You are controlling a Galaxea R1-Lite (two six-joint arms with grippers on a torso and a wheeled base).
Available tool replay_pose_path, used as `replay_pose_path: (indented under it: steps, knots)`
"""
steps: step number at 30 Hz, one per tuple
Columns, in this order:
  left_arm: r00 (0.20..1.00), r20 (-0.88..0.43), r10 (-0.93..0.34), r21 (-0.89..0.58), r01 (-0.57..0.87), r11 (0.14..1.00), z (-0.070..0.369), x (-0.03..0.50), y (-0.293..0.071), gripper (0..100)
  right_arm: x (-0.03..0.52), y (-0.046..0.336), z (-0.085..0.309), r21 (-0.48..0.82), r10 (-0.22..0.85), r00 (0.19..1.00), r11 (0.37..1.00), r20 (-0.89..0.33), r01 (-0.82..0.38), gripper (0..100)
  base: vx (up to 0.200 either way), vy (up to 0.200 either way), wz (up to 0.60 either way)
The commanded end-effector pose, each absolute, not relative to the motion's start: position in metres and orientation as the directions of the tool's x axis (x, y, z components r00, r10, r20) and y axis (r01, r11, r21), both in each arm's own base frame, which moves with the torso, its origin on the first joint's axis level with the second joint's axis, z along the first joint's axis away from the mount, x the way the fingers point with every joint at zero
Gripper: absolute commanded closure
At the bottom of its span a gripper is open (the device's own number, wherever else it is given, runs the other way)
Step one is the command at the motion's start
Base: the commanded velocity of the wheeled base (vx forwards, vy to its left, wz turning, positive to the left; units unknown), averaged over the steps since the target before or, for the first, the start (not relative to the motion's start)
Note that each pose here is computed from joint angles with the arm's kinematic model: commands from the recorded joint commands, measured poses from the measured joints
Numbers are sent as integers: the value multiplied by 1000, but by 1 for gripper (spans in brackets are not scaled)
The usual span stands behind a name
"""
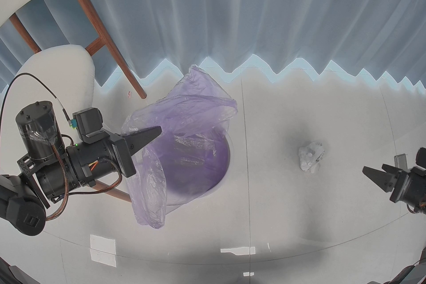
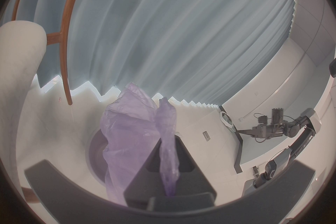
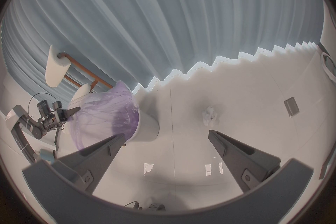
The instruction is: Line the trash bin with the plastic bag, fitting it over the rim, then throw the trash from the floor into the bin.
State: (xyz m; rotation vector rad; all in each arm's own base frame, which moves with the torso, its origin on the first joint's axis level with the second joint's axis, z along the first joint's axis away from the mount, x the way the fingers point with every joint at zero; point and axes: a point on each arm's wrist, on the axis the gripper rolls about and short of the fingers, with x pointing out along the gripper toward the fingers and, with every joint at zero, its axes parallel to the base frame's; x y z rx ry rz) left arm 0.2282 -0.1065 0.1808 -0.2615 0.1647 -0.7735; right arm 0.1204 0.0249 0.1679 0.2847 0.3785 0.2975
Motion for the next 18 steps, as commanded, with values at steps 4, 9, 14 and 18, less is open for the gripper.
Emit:
replay_pose_path:
  steps: [4,9,14,18]
  knots:
    - [706,-16,-708,-279,677,681,191,232,-108,100,199,41,137,312,347,854,921,-388,-232,0,0,0,0]
    - [706,4,-708,-271,683,679,196,234,-108,100,221,52,125,313,374,854,912,-362,-266,0,0,0,0]
    - [706,7,-708,-255,686,681,197,233,-108,100,243,61,113,314,389,850,906,-355,-283,0,0,0,0]
    - [706,6,-708,-238,689,685,197,233,-108,100,266,67,108,308,391,861,905,-324,-295,0,0,0,0]
